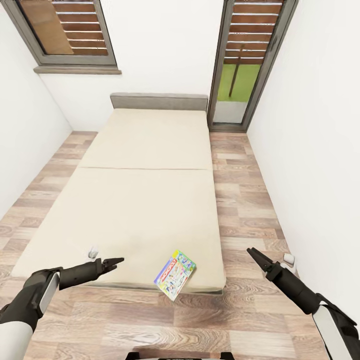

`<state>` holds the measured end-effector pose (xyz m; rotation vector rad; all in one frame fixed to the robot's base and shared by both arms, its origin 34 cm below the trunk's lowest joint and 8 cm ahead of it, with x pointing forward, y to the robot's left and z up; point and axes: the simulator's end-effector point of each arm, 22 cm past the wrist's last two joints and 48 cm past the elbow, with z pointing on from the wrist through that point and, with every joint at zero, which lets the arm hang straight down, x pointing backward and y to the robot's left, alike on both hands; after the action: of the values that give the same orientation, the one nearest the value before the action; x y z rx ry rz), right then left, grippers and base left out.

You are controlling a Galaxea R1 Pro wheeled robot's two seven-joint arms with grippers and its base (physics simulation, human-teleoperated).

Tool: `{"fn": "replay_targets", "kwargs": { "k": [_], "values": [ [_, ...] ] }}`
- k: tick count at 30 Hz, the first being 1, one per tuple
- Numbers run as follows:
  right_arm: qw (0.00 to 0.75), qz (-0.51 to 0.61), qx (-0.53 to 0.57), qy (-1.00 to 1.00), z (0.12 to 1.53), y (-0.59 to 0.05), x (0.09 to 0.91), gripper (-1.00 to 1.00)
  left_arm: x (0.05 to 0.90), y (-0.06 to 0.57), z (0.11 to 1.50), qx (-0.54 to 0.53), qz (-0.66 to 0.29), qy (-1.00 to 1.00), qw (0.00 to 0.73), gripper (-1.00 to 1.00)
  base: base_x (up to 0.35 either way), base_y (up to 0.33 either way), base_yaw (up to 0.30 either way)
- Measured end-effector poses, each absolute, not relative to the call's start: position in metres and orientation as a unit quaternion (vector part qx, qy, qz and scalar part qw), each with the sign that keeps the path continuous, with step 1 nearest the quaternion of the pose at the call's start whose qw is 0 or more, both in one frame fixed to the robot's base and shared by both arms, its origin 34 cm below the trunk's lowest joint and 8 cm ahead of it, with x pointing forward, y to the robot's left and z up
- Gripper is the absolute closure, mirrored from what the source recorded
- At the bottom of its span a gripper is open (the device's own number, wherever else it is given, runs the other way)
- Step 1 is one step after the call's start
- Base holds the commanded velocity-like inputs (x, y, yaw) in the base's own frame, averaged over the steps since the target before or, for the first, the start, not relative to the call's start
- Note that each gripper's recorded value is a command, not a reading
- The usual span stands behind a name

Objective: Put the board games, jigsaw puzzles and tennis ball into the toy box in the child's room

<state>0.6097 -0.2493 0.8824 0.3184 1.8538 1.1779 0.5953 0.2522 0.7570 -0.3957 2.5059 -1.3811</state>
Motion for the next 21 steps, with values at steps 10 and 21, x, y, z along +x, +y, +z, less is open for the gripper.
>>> {"fn": "replay_targets", "kwargs": {
  "k": [10, 21],
  "values": [
    [0.451, 0.477, 0.125, 0.744, 0.882, -0.249, 0.615, -1.00, 0.592, 0.248, 0.749, -0.151, -0.481, 0.856, 0.112, -1.00, 0.000, 0.000, 0.000],
    [0.459, 0.478, 0.119, 0.739, 0.883, -0.249, 0.621, -1.00, 0.597, 0.245, 0.747, -0.158, -0.487, 0.852, 0.106, -1.00, 0.000, 0.000, 0.000]
  ]
}}
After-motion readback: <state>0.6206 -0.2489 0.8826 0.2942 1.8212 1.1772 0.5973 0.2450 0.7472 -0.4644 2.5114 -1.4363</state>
